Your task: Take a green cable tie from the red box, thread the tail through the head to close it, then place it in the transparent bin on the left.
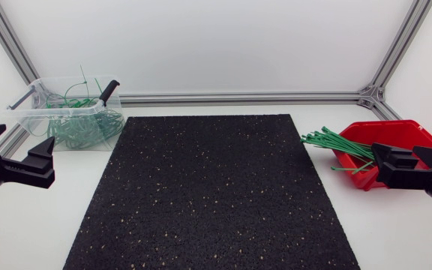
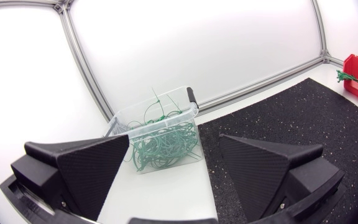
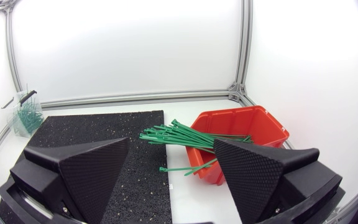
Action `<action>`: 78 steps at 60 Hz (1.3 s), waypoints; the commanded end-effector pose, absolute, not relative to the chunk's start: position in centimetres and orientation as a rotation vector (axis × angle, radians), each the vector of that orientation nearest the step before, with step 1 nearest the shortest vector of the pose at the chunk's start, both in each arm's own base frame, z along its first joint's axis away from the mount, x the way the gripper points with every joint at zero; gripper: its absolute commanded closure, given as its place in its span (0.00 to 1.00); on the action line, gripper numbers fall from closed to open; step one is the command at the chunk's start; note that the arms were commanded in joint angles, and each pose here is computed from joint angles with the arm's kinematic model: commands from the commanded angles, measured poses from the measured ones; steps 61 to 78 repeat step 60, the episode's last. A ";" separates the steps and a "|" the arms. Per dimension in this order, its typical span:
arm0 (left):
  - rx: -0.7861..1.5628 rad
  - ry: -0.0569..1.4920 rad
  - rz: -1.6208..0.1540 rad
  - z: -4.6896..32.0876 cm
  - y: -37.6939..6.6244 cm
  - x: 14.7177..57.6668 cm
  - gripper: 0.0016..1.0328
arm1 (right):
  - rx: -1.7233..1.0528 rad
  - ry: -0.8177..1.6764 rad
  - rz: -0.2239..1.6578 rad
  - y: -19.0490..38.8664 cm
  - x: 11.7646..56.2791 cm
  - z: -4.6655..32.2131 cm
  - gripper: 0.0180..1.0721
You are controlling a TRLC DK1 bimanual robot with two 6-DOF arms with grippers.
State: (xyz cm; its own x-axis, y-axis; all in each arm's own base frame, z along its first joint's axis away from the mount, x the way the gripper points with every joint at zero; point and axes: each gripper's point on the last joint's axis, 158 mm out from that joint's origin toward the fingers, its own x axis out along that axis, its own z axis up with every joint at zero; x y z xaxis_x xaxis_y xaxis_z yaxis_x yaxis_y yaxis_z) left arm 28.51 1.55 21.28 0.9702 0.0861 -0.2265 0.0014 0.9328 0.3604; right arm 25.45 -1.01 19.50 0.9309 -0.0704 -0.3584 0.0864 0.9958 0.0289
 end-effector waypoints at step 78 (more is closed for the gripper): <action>-0.001 0.097 -0.014 13.1 -0.3 25.5 0.03 | 0.000 0.057 -0.010 -0.2 25.4 14.9 0.05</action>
